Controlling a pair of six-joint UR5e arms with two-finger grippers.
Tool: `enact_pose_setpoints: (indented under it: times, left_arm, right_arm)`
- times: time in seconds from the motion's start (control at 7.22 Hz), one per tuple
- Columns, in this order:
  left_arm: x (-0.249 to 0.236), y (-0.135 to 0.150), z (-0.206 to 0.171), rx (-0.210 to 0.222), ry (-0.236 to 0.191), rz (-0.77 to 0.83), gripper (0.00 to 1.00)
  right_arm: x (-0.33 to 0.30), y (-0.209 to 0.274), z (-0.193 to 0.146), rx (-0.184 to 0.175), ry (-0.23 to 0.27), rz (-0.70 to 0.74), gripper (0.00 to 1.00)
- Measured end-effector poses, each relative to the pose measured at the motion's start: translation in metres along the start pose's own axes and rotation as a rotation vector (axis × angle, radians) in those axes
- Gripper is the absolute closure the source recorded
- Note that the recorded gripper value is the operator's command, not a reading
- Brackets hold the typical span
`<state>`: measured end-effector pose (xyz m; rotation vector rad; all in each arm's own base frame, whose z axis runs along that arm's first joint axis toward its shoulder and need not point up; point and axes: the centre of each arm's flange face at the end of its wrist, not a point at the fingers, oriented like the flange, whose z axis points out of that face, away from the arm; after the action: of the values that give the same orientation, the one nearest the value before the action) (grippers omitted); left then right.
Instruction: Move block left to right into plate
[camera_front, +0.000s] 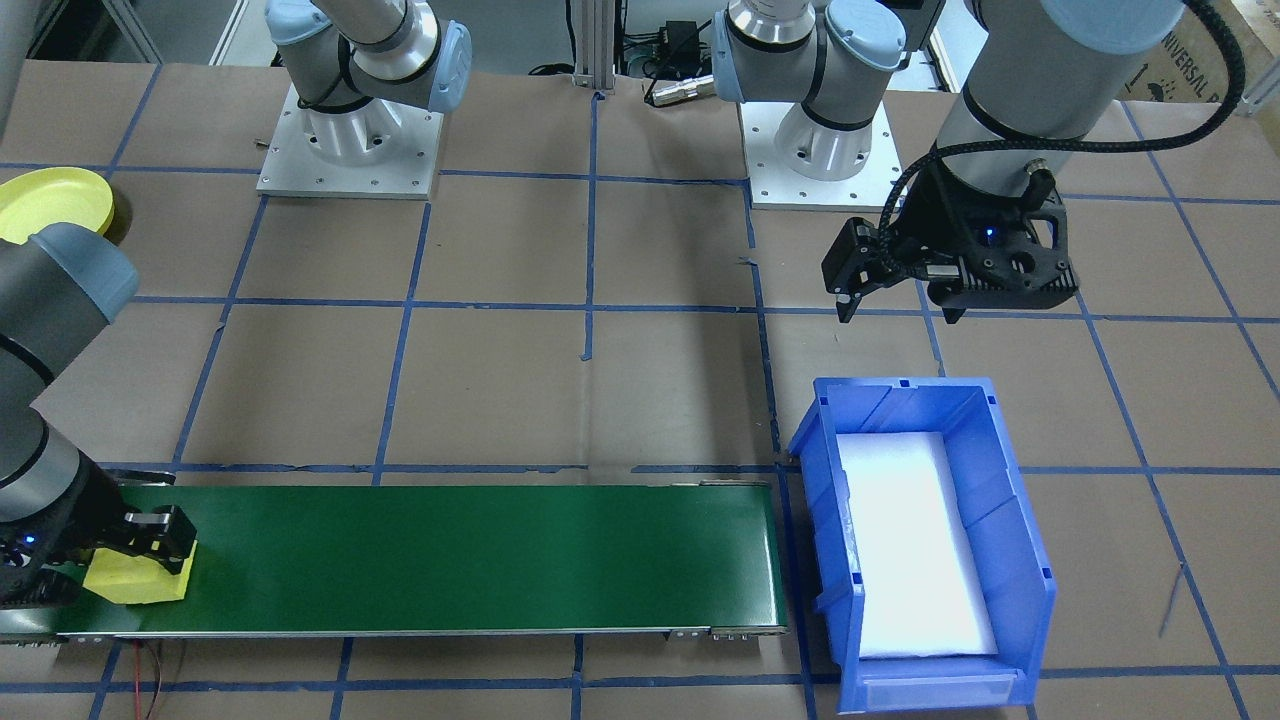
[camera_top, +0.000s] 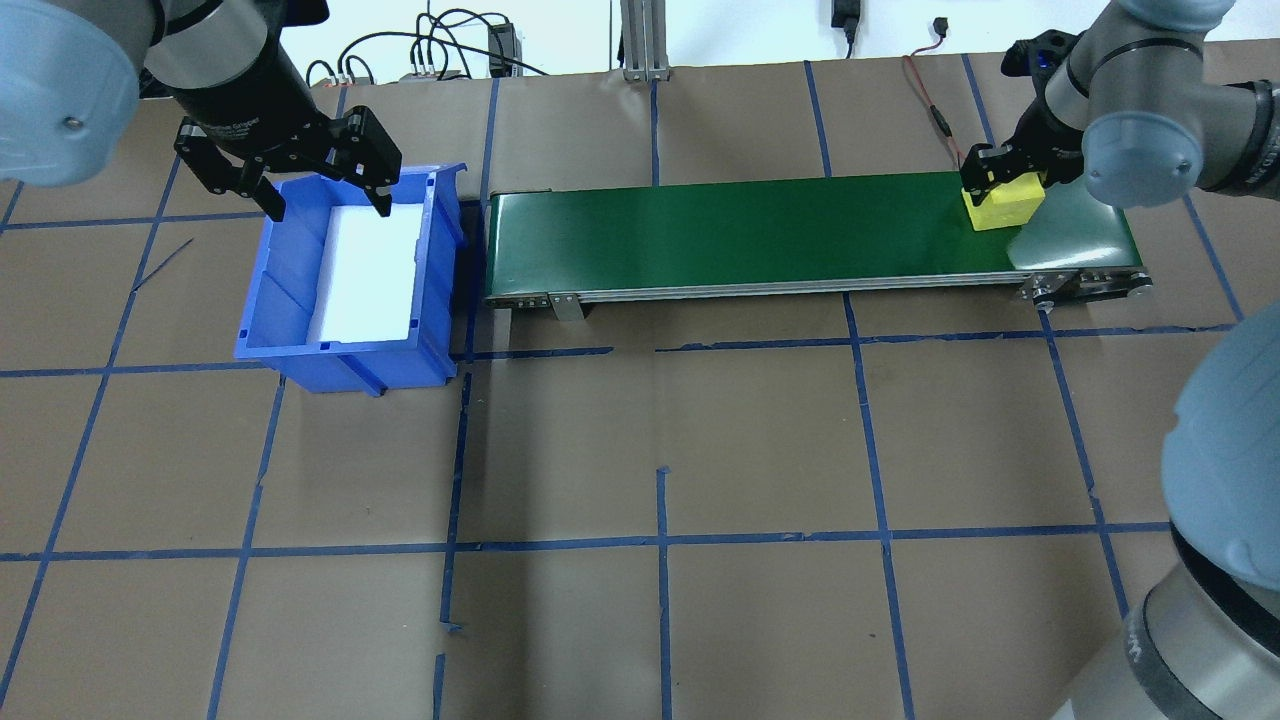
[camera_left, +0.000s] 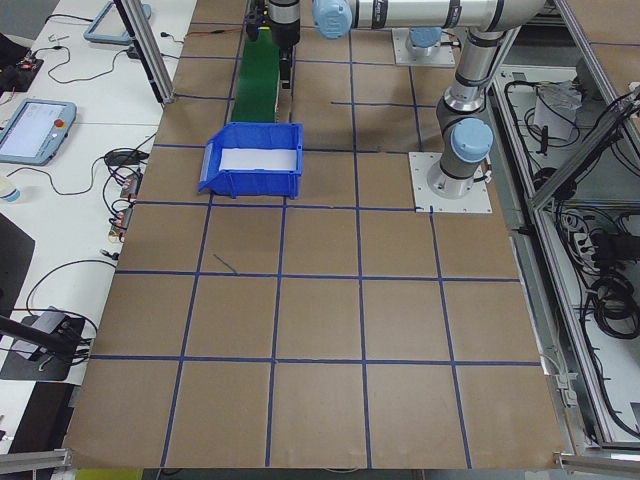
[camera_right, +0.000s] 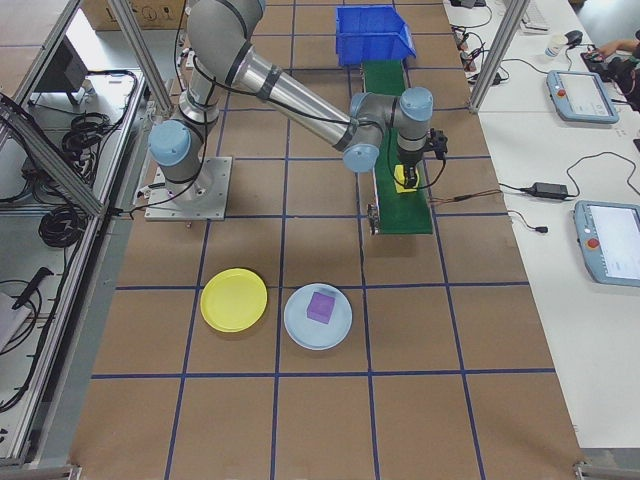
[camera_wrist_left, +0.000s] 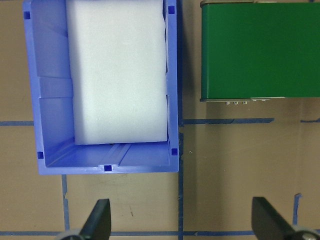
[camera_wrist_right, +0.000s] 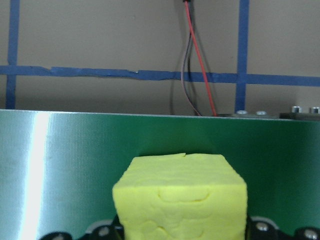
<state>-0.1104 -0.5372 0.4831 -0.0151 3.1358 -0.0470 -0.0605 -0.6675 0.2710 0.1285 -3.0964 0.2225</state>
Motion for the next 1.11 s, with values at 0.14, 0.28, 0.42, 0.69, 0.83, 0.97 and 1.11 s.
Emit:
enact_pose_setpoints:
  times: [0.14,0.28,0.42,0.69,0.83,0.97,1.11]
  left_arm:
    - [-0.006,-0.001,-0.001,0.001,0.000,-0.012,0.00]
    - [-0.012,-0.002,-0.002,-0.002,0.000,-0.025,0.00]
    - [-0.014,-0.002,-0.003,-0.001,0.000,-0.033,0.00]
    - [-0.014,0.000,-0.001,-0.008,-0.002,-0.036,0.00]
    - [-0.012,0.002,0.001,-0.012,-0.002,-0.034,0.00]
    - [-0.011,0.003,0.002,-0.013,-0.003,-0.032,0.00]
    - [-0.010,0.003,0.002,-0.014,-0.004,-0.031,0.00]
  right_arm:
    - [0.030,0.014,-0.019,-0.017,0.057,-0.036,0.67]
    - [0.066,0.041,-0.042,-0.048,0.085,-0.054,0.67]
    - [0.095,0.080,-0.062,-0.081,0.092,-0.089,0.67]
    - [0.144,0.170,-0.070,-0.143,0.068,-0.109,0.67]
    - [0.172,0.214,-0.057,-0.174,0.034,-0.106,0.67]
    - [0.205,0.257,-0.046,-0.196,0.002,-0.106,0.67]
    - [0.238,0.297,-0.042,-0.208,-0.020,-0.085,0.67]
